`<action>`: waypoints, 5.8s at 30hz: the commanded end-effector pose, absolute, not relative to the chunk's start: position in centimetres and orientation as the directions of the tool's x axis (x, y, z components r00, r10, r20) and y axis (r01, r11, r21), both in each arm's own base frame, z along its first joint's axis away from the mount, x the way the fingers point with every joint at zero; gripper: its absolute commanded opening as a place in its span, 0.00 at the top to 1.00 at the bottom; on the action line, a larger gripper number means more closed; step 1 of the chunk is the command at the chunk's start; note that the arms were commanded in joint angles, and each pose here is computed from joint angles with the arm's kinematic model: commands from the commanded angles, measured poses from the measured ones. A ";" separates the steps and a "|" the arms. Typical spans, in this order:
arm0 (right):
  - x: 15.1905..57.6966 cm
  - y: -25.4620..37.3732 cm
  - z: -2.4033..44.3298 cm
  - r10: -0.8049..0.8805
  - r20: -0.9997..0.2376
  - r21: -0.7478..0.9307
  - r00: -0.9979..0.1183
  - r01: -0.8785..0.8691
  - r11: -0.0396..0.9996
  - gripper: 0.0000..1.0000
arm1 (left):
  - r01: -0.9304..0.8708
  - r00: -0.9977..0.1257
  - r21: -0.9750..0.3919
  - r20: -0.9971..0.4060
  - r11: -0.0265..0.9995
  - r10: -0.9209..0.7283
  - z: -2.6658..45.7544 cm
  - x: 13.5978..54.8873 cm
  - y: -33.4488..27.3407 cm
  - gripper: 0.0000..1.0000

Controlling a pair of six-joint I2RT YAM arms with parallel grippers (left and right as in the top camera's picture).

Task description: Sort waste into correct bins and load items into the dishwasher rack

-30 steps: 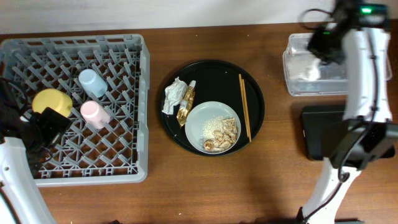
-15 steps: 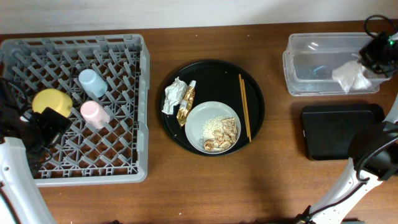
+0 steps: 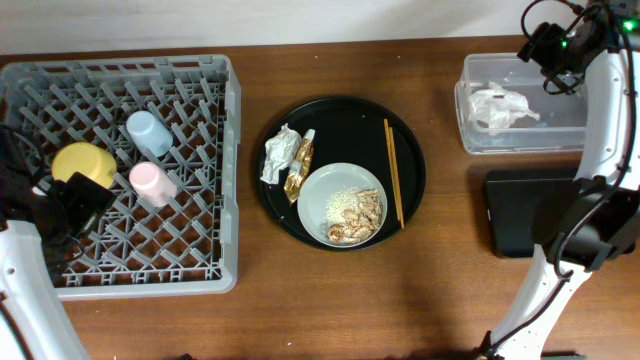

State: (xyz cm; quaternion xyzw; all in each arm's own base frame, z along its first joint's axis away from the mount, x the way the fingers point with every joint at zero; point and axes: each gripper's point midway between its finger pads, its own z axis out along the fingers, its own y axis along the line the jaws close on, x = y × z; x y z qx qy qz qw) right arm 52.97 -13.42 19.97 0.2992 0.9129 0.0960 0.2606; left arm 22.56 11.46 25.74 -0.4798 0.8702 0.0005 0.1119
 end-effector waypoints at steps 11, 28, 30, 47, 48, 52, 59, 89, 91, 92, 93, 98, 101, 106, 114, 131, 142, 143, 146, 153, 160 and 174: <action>50.4 17.9 17.1 0.014 -0.367 0.239 -0.930 -0.079 0.968 0.12 | -0.840 -0.502 -0.115 -0.206 0.530 -0.840 26.1 22.4 11.5 0.00; 45.6 30.9 2.6 0.041 -0.187 0.148 -0.982 0.013 0.989 0.34 | -0.840 -0.502 -0.115 -0.207 0.530 -0.840 26.1 22.4 11.5 0.00; 45.1 30.6 1.6 0.040 -0.166 0.132 -0.985 0.018 0.991 0.34 | -0.840 -0.502 -0.115 -0.206 0.530 -0.840 26.1 22.4 11.5 0.00; 52.9 14.3 19.5 0.301 -0.378 0.249 -0.875 0.217 0.944 0.89 | -0.840 -0.502 -0.115 -0.207 0.530 -0.840 26.1 22.4 11.5 0.00; 53.6 11.4 20.0 0.338 -0.389 0.249 -0.857 0.255 0.934 0.90 | -0.840 -0.502 -0.115 -0.206 0.530 -0.840 26.1 22.4 11.5 0.00; 54.3 -0.2 19.8 0.513 -0.371 0.240 -0.774 0.454 0.858 0.90 | -0.840 -0.502 -0.115 -0.206 0.530 -0.840 26.1 22.4 11.5 0.00; 53.6 -14.5 20.1 0.692 -0.408 0.262 -0.596 0.649 0.714 0.68 | -0.840 -0.502 -0.115 -0.206 0.530 -0.840 26.1 22.4 11.5 0.00; 45.2 34.5 4.9 -0.430 -0.376 0.067 -0.821 -0.487 0.871 0.02 | -0.840 -0.502 -0.115 -0.206 0.530 -0.840 26.1 22.4 11.5 0.00; 45.3 35.5 4.3 -0.438 -0.406 0.047 -0.802 -0.498 0.866 0.01 | -0.840 -0.502 -0.115 -0.206 0.530 -0.840 26.1 22.4 11.5 0.00; 45.6 35.2 4.0 -0.427 -0.412 0.031 -0.805 -0.481 0.876 0.00 | -0.840 -0.502 -0.115 -0.206 0.530 -0.840 26.1 22.4 11.5 0.00; 46.0 34.5 3.6 -0.403 -0.416 0.005 -0.815 -0.445 0.895 0.00 | -0.840 -0.502 -0.115 -0.206 0.530 -0.840 26.1 22.4 11.5 0.00; 45.8 33.5 0.9 -0.391 -0.402 -0.004 -0.828 -0.426 0.905 0.42 | -0.840 -0.502 -0.115 -0.207 0.530 -0.840 26.1 22.4 11.5 0.00; 45.6 33.4 0.9 -0.381 -0.395 0.000 -0.836 -0.414 0.910 0.86 | -0.840 -0.502 -0.115 -0.207 0.530 -0.840 26.1 22.4 11.5 0.00; 50.1 30.9 11.3 -0.265 -0.544 -0.035 -0.796 -0.294 0.955 0.96 | -0.840 -0.502 -0.115 -0.206 0.530 -0.840 26.1 22.4 11.5 0.00; 57.7 2.9 22.9 0.115 -0.662 -0.116 -0.741 0.252 0.961 0.96 | -0.840 -0.502 -0.115 -0.206 0.530 -0.840 26.1 22.4 11.5 0.00; 51.1 -12.3 18.4 0.460 -0.384 0.122 -0.801 0.450 0.885 0.02 | -0.840 -0.502 -0.115 -0.206 0.530 -0.840 26.1 22.4 11.5 0.00; 36.6 -8.3 32.4 0.518 -0.387 0.166 -0.763 0.495 0.853 0.02 | -0.840 -0.502 -0.115 -0.206 0.530 -0.840 26.1 22.4 11.5 0.00; 35.9 -7.8 32.5 0.514 -0.379 0.175 -0.769 0.486 0.856 0.02 | -0.840 -0.502 -0.115 -0.206 0.530 -0.840 26.1 22.4 11.5 0.00; 32.6 -6.7 31.4 0.510 -0.324 0.156 -0.797 0.487 0.859 0.02 | -0.840 -0.502 -0.115 -0.206 0.530 -0.840 26.1 22.4 11.5 0.00; 29.5 2.4 22.3 0.264 -0.099 0.393 -0.959 0.206 0.896 0.02 | -0.840 -0.502 -0.115 -0.206 0.530 -0.840 26.1 22.4 11.5 0.00; 30.2 11.3 15.0 0.002 -0.150 0.364 -0.989 -0.053 0.930 0.40 | -0.840 -0.502 -0.115 -0.206 0.530 -0.840 26.1 22.4 11.5 0.00; 29.6 18.2 14.8 -0.016 -0.252 0.229 -0.968 -0.076 0.970 0.96 | -0.840 -0.502 -0.115 -0.206 0.530 -0.840 26.1 22.4 11.5 0.00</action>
